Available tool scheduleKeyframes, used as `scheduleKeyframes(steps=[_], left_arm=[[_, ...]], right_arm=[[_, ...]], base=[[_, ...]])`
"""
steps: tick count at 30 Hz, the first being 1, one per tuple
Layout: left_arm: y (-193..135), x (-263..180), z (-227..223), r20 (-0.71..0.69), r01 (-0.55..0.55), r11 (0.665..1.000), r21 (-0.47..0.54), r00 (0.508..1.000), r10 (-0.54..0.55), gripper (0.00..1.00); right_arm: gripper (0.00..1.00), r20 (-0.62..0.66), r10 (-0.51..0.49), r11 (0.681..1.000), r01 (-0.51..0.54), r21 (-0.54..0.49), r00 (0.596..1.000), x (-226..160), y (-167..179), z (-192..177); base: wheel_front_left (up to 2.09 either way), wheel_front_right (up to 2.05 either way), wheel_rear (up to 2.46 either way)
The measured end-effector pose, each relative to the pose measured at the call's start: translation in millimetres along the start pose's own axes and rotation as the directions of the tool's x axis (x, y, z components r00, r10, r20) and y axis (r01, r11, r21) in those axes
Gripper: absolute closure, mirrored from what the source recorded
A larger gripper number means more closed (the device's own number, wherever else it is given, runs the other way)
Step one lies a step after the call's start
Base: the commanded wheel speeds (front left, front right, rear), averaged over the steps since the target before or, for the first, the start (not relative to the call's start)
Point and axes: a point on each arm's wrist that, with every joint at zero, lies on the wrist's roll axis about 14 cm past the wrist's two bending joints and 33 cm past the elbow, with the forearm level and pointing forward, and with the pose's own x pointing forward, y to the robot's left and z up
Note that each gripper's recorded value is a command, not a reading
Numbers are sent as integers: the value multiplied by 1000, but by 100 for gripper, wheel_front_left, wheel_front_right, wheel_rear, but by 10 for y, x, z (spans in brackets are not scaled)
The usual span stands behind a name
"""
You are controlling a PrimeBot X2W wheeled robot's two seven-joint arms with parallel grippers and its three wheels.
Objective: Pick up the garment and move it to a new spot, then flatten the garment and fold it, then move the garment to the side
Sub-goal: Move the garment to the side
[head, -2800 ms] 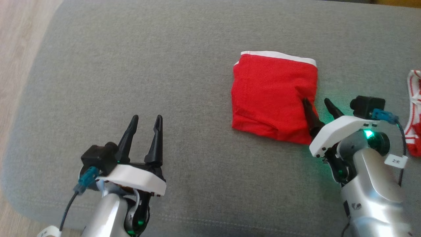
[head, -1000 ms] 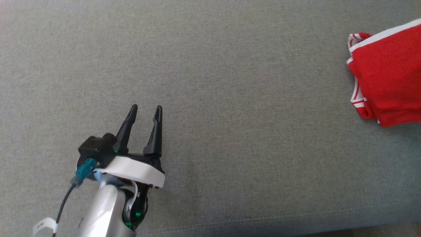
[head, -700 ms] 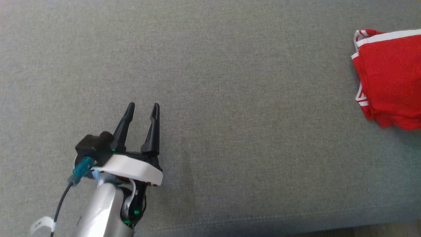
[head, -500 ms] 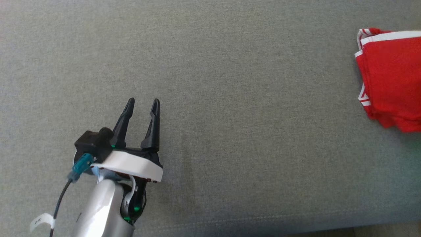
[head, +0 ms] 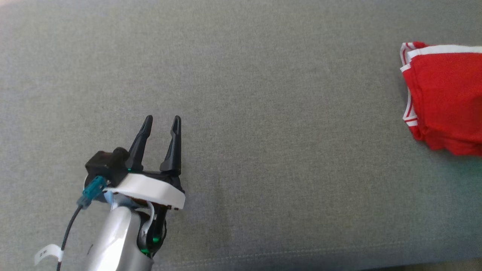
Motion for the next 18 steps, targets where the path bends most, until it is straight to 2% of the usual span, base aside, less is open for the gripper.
scheduleKeyframes(steps=[5,9,14,18], left_arm=[[-29,-45,120,30,1,1000,10,1000,-1,0],[-38,-132,229,58,-9,1000,18,998,8,0],[-14,-265,411,111,-41,999,-1,993,41,0],[23,-369,570,158,-65,998,-3,985,64,0]], right_arm=[[0,123,23,999,-26,26,992,-103,112,322],[0,298,65,993,-92,77,952,-254,309,755],[0,520,105,969,-206,140,848,-573,603,1222],[0,649,102,931,-302,204,754,-853,845,1452]], base=[[0,0,0],[0,0,0],[0,0,0],[0,0,0]])
